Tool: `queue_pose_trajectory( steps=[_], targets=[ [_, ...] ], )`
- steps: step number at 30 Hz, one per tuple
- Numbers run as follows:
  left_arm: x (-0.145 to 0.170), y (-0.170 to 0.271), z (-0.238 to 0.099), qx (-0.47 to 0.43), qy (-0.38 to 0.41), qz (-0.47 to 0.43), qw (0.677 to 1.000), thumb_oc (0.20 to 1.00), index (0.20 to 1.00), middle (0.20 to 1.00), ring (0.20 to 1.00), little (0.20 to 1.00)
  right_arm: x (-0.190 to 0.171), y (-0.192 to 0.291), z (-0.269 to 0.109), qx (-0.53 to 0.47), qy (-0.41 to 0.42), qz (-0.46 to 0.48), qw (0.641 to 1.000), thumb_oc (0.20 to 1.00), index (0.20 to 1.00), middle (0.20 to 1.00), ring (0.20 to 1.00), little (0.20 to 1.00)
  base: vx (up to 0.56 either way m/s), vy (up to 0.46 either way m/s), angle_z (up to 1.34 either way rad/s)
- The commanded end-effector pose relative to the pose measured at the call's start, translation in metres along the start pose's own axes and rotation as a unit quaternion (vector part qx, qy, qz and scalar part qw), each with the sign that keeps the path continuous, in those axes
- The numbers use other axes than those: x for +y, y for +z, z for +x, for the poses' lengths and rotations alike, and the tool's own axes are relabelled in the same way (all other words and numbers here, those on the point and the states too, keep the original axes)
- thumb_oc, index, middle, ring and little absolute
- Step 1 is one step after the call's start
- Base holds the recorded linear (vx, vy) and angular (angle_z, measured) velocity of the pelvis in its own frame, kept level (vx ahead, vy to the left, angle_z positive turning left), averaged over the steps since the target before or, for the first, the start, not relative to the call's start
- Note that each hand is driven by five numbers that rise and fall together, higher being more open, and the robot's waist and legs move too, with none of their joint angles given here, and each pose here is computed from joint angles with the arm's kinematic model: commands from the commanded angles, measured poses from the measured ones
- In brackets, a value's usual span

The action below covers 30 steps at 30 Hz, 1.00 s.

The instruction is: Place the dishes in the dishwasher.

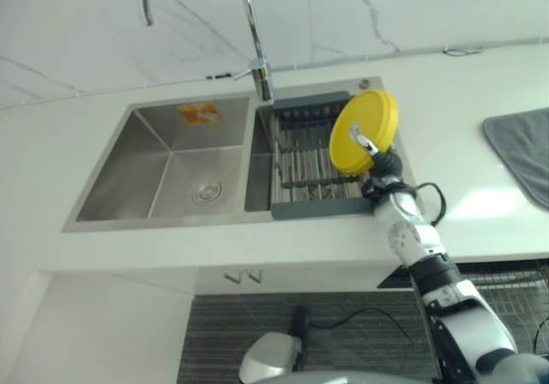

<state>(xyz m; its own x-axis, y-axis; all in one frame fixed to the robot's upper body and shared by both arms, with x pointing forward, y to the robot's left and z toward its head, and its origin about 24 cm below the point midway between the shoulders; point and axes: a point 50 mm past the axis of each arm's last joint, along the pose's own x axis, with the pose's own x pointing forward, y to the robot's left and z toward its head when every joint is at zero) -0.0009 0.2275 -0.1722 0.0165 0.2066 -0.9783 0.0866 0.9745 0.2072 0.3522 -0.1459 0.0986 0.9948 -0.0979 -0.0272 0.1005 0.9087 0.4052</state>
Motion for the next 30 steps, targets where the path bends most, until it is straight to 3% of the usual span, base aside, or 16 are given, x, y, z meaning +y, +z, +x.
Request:
queue_pose_trajectory(
  steps=[1, 15, 16, 17, 18, 30],
  targets=[
    [0.013, 0.007, 0.001, 0.014, 0.02, 0.034, 0.999, 1.0, 1.0, 1.0, 1.0, 1.0, 0.005, 0.038, 0.017, -0.064, -0.002, -0.012, 0.998, 1.0, 1.0, 1.0, 1.0, 1.0, 0.0, -0.008, 0.19],
    [0.021, 0.008, 0.0, 0.016, 0.028, 0.054, 0.998, 1.0, 1.0, 1.0, 1.0, 1.0, -0.009, 0.035, 0.025, -0.049, -0.046, -0.085, 0.994, 1.0, 1.0, 1.0, 1.0, 1.0, 0.0, -0.006, 0.06],
    [0.021, 0.009, 0.0, 0.018, 0.028, 0.058, 0.998, 1.0, 1.0, 1.0, 1.0, 1.0, -0.012, 0.034, 0.026, -0.044, -0.053, -0.101, 0.993, 0.485, 0.485, 0.485, 0.485, 0.485, 0.0, 0.0, 0.0],
    [0.022, 0.009, 0.0, 0.018, 0.028, 0.059, 0.998, 1.0, 1.0, 1.0, 1.0, 1.0, -0.013, 0.034, 0.027, -0.041, -0.054, -0.108, 0.992, 0.282, 0.282, 0.282, 0.282, 0.282, 0.0, 0.0, 0.0],
    [0.022, 0.008, 0.0, 0.018, 0.027, 0.06, 0.998, 1.0, 1.0, 1.0, 1.0, 1.0, -0.013, 0.035, 0.028, -0.041, -0.059, -0.131, 0.989, 0.2, 0.2, 0.2, 0.2, 0.2, 0.0, 0.0, 0.0],
    [0.021, 0.01, 0.0, 0.016, 0.023, 0.072, 0.997, 1.0, 1.0, 1.0, 1.0, 1.0, -0.02, 0.039, 0.031, -0.046, -0.084, -0.128, 0.987, 0.2, 0.2, 0.2, 0.2, 0.2, -0.01, 0.016, 0.05]
  ],
)
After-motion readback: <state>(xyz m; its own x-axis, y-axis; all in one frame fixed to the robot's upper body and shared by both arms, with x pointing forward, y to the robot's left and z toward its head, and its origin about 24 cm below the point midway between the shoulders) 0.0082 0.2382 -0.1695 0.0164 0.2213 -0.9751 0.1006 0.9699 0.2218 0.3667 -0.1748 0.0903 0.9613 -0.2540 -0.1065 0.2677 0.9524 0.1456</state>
